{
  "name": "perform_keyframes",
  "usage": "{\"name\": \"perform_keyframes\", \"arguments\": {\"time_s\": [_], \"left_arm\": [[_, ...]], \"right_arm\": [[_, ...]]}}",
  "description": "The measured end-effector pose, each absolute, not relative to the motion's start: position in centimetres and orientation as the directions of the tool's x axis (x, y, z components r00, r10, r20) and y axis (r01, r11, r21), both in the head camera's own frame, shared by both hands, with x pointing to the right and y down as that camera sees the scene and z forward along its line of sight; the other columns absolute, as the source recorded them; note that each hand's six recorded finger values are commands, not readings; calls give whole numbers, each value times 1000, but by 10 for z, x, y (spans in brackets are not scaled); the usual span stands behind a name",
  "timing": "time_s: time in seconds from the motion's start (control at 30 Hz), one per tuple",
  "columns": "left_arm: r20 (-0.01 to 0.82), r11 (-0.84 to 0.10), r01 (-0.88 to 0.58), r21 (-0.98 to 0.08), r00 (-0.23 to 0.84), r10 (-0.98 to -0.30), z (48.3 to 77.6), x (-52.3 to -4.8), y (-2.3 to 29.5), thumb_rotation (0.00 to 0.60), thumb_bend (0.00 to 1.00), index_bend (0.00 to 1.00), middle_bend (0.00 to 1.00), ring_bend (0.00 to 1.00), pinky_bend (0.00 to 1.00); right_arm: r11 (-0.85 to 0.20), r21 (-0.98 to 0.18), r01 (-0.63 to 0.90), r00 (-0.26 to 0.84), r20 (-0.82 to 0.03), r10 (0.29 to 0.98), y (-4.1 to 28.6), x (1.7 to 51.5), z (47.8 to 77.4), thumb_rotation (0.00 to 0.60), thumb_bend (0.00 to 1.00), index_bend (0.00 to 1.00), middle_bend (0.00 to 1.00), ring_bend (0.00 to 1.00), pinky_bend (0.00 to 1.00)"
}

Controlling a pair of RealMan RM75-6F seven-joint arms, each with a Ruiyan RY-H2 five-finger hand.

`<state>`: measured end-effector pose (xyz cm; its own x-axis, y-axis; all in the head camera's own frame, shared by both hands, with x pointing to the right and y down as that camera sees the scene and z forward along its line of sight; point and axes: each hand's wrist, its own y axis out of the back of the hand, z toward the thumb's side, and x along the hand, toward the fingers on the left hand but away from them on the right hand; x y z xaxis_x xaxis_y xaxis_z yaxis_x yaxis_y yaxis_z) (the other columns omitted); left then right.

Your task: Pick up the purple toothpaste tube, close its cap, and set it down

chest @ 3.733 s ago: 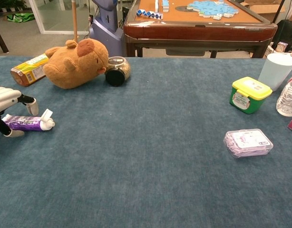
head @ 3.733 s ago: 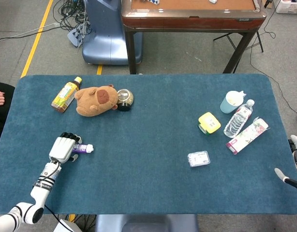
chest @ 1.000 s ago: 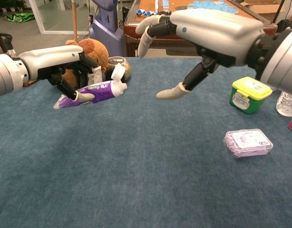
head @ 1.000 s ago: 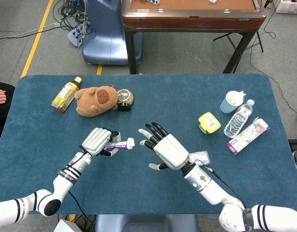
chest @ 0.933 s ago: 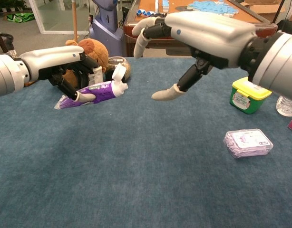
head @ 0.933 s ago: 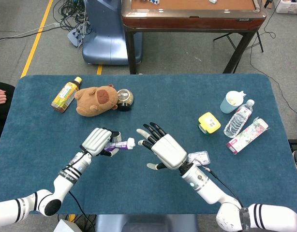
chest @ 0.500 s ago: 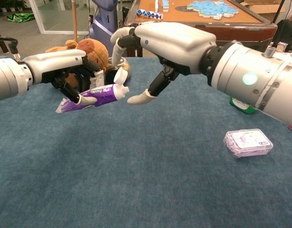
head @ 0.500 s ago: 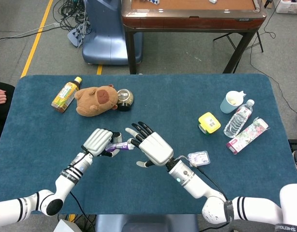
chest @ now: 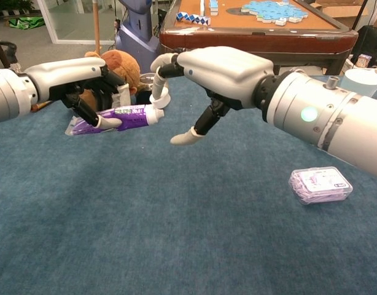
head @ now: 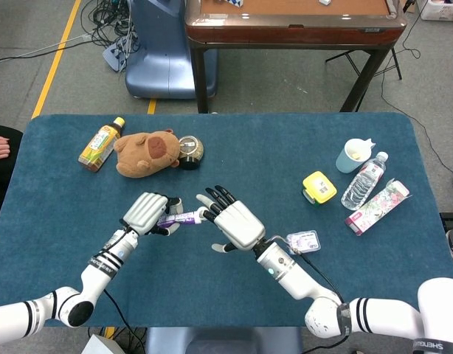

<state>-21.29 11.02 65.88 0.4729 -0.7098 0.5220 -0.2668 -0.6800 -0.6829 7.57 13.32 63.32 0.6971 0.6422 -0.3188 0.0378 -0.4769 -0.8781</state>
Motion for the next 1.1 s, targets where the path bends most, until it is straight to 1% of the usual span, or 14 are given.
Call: {"name": "perform_keyframes", "arguments": {"time_s": [0.47, 0.8, 0.9, 1.03, 1.1], "left_arm": [[503, -677, -303, -671, 484, -716, 651, -214, 109, 600, 324, 640, 697, 493, 412], [501, -687, -362, -630, 486, -716, 649, -212, 109, 600, 324, 640, 698, 493, 415], [500, -688, -387, -614, 483, -719, 648, -213, 108, 600, 325, 640, 698, 493, 416], [502, -689, -435, -579, 476, -722, 648, -217, 110, 600, 324, 637, 698, 493, 427], [501, -688, -467, -555, 473, -725, 647, -221, 112, 600, 324, 635, 698, 493, 429]], "right_arm": [[-510, -858, 61, 665, -346, 662, 131, 87, 646, 526, 81, 320, 115, 0, 0], [-523, -848, 88, 662, -343, 667, 132, 85, 649, 526, 82, 319, 115, 0, 0], [-528, -842, 111, 660, -335, 672, 132, 86, 646, 527, 82, 319, 115, 0, 0], [-547, -817, 184, 654, -314, 689, 130, 92, 637, 524, 82, 316, 115, 0, 0], [-559, -798, 227, 651, -303, 696, 129, 95, 631, 525, 82, 277, 114, 0, 0]]}}
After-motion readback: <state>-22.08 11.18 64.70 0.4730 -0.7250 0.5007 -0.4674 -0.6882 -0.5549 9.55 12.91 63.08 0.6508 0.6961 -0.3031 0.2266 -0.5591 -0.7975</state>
